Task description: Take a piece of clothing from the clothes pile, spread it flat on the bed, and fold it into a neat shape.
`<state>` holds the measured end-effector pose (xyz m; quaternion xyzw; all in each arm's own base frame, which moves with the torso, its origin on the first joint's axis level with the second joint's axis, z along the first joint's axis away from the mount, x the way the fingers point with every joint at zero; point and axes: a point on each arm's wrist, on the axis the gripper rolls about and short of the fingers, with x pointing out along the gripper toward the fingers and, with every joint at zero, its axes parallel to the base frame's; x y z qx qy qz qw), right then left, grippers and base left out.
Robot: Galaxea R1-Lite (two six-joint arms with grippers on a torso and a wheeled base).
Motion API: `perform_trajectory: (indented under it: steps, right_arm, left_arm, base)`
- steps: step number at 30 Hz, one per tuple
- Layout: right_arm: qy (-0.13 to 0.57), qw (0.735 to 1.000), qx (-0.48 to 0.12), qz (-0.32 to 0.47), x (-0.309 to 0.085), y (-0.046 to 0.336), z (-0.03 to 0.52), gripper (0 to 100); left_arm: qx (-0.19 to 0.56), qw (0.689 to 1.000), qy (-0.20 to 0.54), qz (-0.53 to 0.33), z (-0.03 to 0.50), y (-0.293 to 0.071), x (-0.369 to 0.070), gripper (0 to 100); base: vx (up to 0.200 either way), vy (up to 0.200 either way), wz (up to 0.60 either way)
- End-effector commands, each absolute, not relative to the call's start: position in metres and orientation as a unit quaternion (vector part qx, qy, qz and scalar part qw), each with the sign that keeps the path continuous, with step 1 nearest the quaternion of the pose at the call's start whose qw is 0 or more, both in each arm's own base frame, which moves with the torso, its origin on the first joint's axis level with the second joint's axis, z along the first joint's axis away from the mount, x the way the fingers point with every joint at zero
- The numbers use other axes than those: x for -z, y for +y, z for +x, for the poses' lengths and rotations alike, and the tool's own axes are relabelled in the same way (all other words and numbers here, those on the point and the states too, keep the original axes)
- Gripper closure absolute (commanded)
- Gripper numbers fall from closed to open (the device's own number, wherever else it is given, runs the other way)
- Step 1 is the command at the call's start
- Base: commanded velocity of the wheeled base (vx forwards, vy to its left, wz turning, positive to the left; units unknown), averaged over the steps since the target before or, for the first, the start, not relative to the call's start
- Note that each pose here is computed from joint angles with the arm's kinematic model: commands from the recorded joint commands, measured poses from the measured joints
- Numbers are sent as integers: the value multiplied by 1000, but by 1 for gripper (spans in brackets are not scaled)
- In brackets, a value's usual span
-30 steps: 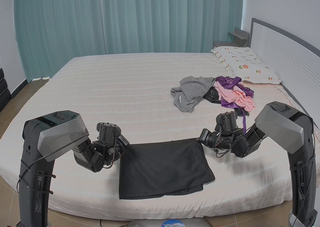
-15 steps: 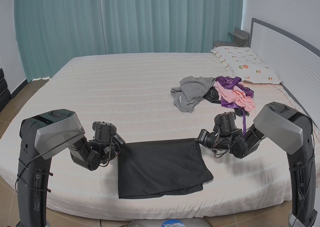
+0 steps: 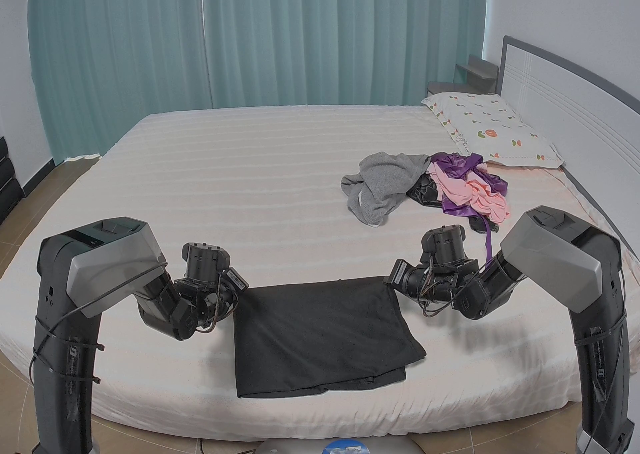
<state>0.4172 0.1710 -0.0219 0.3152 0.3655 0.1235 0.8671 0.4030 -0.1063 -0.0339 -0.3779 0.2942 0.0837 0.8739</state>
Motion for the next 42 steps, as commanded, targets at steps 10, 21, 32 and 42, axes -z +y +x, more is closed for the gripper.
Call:
perform_trajectory:
  steps: [10, 21, 32, 42]
  right_arm:
    - [345, 876, -116, 316, 6, 165, 416, 0]
    - [408, 865, -106, 273, -15, 135, 338, 0]
    - [482, 829, -104, 263, -1, 142, 282, 0]
    - [492, 826, -107, 253, 5, 147, 279, 100]
  left_arm:
    - [-77, 877, 295, -372, 403, -108, 33, 0]
    - [-53, 855, 316, -407, 388, -99, 17, 0]
    - [-55, 849, 321, -417, 384, -94, 16, 0]
    - [-55, 849, 321, -417, 384, -94, 17, 0]
  base:
    - [0, 0, 0]
    - [0, 0, 0]
    - [0, 0, 0]
    - [0, 0, 0]
